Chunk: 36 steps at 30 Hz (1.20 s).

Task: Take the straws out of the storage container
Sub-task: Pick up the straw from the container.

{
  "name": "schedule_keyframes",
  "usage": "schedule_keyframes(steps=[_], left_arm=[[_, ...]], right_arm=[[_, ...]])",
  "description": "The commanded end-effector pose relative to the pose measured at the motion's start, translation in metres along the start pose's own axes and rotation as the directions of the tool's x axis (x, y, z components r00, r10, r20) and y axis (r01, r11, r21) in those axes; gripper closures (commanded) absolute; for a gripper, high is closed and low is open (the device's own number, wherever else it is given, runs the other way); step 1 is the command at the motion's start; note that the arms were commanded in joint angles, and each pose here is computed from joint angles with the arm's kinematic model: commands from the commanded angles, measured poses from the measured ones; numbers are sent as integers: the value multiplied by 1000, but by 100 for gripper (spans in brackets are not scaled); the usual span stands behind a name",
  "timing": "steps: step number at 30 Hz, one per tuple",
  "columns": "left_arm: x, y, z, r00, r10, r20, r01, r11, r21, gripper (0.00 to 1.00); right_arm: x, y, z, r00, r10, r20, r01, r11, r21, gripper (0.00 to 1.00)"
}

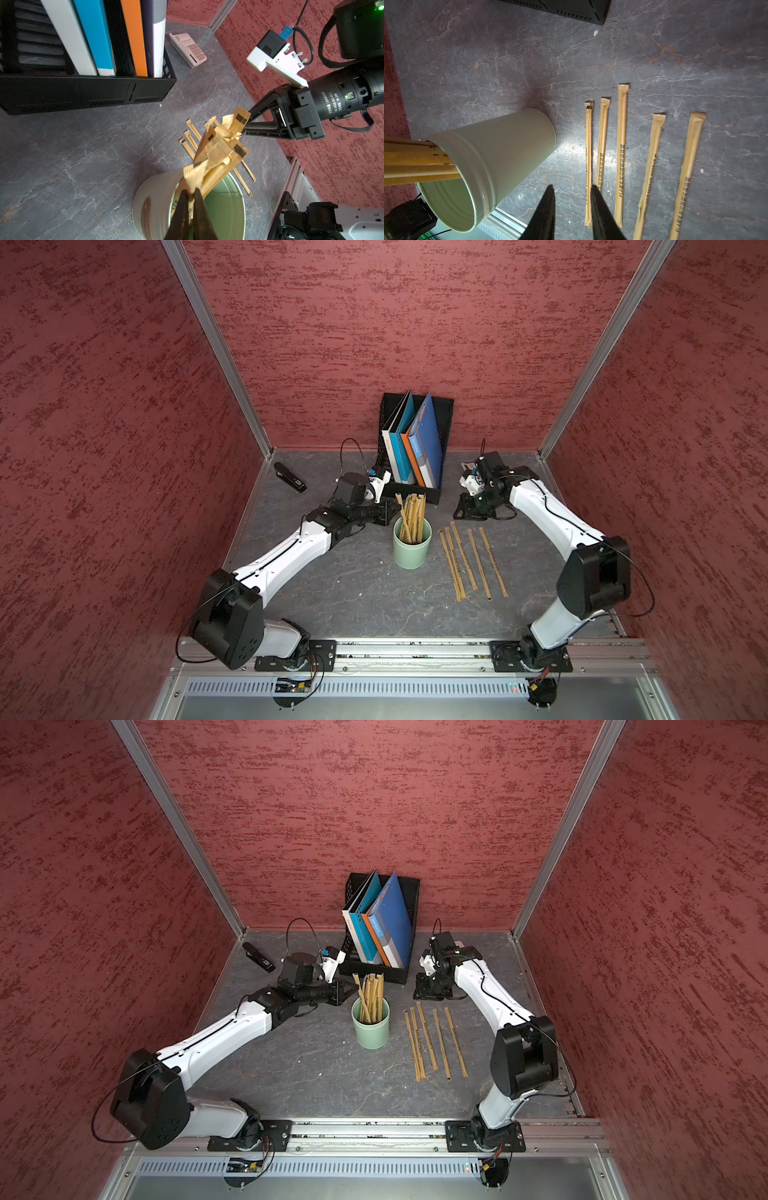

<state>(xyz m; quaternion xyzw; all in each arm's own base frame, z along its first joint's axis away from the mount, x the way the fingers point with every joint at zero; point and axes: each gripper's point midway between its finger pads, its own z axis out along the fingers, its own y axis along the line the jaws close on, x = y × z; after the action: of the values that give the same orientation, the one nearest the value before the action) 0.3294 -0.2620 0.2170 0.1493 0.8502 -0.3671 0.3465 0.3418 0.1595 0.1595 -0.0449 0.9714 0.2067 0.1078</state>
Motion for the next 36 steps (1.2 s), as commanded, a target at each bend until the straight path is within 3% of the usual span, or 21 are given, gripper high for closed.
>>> schedule_keyframes(steps=[1,14,27,31,36], left_arm=[[-15,-13,-17,998,50,33,-50,999,-3,92],[-24,-31,-57,993,107,54,-105,994,-35,92],[-86,-57,-156,935,295,197,-249,942,-225,91],[-96,-54,-171,929,323,178,-268,923,-277,91],[-90,-32,-164,958,273,88,-234,922,-308,91]], right_arm=[[-1,6,0,1000,-3,16,3,1000,-27,73],[-5,15,-9,999,-9,53,13,997,-73,73],[-3,26,-27,994,-23,103,35,993,-109,73],[-1,29,-32,993,-31,113,44,992,-118,72],[0,32,-42,990,-38,135,55,991,-124,72]])
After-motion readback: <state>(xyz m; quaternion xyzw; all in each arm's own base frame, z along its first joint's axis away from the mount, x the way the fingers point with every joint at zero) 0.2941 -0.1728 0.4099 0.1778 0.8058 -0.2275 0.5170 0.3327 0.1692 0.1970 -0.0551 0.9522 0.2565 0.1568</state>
